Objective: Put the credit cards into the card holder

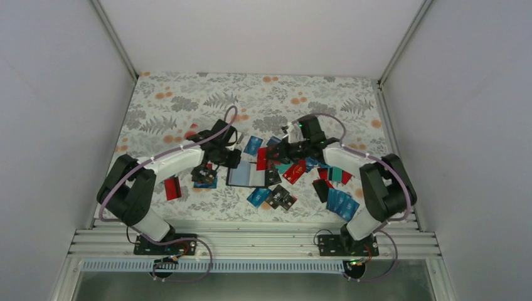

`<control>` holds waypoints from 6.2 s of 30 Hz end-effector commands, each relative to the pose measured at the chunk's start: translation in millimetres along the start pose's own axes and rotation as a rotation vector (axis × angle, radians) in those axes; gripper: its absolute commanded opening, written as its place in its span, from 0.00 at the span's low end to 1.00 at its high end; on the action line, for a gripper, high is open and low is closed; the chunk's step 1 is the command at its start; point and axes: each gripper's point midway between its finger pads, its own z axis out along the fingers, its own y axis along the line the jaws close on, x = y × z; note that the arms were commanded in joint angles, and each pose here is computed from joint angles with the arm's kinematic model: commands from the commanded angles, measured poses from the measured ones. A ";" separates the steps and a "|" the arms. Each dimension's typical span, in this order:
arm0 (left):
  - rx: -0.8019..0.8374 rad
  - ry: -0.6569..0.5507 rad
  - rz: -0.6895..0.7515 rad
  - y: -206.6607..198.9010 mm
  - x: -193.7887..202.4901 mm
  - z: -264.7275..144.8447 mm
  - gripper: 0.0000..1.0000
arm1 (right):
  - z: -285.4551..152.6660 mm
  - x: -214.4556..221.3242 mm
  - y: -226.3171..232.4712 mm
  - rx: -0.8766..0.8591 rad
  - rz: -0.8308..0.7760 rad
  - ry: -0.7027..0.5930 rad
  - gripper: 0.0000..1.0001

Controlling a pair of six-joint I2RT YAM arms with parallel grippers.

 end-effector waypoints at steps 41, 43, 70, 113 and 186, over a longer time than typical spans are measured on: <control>-0.039 0.157 -0.191 52.3 70.7 39.7 0.02 | 91.2 31.3 -34.6 0.051 0.076 0.160 0.04; -0.037 0.157 -0.193 52.5 71.2 40.1 0.02 | 91.5 31.4 -35.3 0.049 0.080 0.160 0.04; -0.002 0.196 -0.252 48.5 90.8 41.6 0.02 | 105.9 34.1 -38.5 0.053 0.136 0.060 0.04; 0.015 0.174 -0.347 46.3 110.3 30.5 0.02 | 98.6 32.0 -17.4 0.252 0.050 0.048 0.39; 0.401 -0.051 -0.345 -17.2 43.8 -0.7 0.60 | 42.4 41.5 -72.1 0.777 -0.189 0.036 0.04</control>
